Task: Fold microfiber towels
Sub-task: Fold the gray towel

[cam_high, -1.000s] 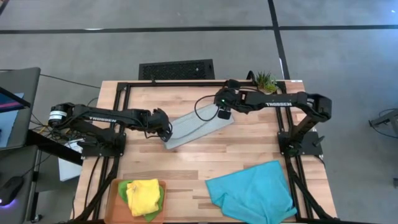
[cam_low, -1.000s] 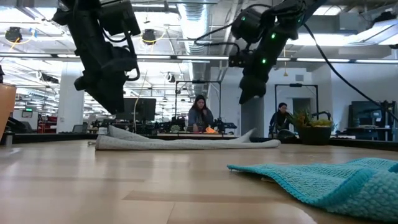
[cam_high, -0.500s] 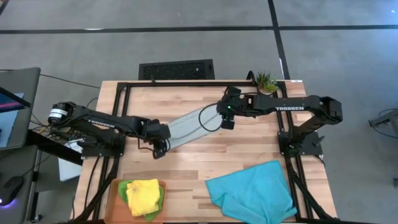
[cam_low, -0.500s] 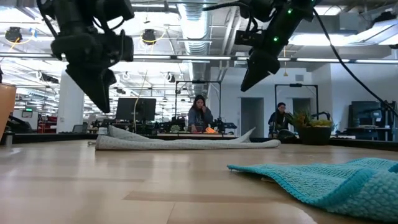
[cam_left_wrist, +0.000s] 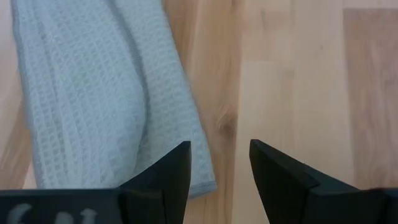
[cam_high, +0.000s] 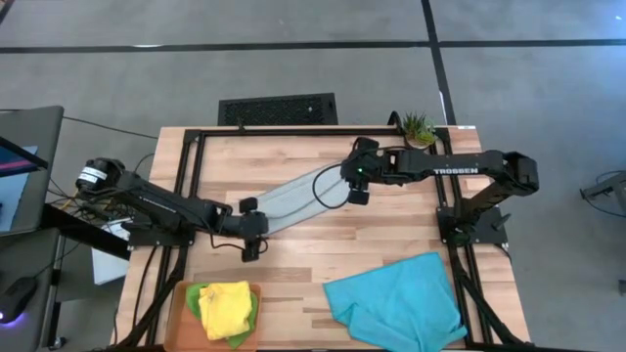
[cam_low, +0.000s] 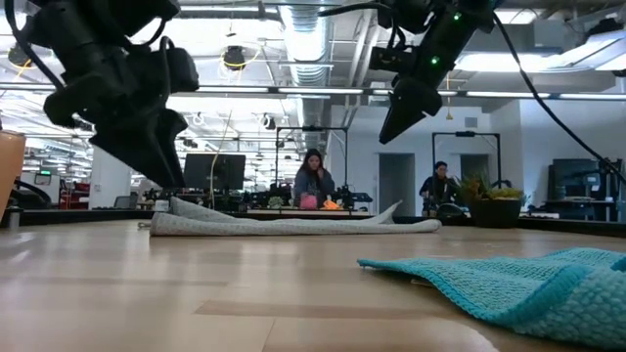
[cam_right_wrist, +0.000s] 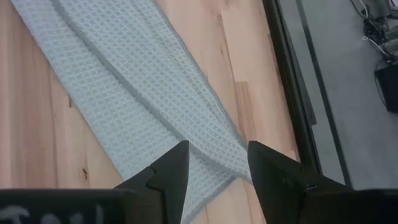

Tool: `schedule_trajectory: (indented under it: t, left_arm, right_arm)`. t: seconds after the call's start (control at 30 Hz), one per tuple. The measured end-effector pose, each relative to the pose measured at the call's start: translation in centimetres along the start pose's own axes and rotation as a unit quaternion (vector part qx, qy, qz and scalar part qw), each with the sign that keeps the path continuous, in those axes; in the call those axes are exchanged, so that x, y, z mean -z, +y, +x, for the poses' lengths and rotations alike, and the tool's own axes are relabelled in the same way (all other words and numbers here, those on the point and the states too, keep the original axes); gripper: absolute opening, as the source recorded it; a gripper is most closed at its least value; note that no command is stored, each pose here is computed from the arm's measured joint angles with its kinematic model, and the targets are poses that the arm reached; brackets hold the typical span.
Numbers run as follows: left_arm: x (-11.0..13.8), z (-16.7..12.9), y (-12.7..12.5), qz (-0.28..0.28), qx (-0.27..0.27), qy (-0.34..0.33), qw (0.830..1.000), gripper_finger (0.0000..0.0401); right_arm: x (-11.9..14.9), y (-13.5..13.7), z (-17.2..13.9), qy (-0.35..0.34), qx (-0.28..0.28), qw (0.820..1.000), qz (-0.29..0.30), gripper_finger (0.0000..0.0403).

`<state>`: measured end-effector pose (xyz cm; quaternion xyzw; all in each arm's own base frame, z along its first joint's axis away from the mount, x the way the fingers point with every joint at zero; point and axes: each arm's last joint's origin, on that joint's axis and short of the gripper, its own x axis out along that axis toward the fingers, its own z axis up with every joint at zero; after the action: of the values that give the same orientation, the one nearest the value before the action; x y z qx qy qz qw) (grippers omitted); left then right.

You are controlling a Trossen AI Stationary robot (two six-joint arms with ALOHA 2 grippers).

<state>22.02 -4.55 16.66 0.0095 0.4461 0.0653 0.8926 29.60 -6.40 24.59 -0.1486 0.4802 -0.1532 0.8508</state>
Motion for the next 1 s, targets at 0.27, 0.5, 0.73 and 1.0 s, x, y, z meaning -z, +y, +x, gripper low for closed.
schedule_trajectory:
  t: [0.27, 0.5, 0.73, 1.0]
  left_arm:
    - [0.2, 0.8, 0.0, 0.002, -0.038, 0.008, 0.999, 0.0158]
    - [1.0, 3.0, 1.1, 0.023, -0.125, 0.05, 0.991, 0.0158]
    - [1.3, 4.8, 1.8, 0.049, -0.175, 0.083, 0.98, 0.0158]
    - [0.0, 4.6, 2.1, 0.071, -0.223, 0.068, 0.97, 0.0158]
  right_arm:
    - [0.1, 0.0, 0.0, 0.004, -0.001, 1.0, -0.001, 0.0182]
    - [0.2, 0.1, 0.0, 0.01, -0.003, 1.0, 0.005, 0.0182]
    - [0.4, 0.1, 0.0, 0.021, -0.006, 1.0, 0.009, 0.0182]
    - [0.5, 0.2, 0.0, 0.024, -0.007, 1.0, 0.014, 0.0182]
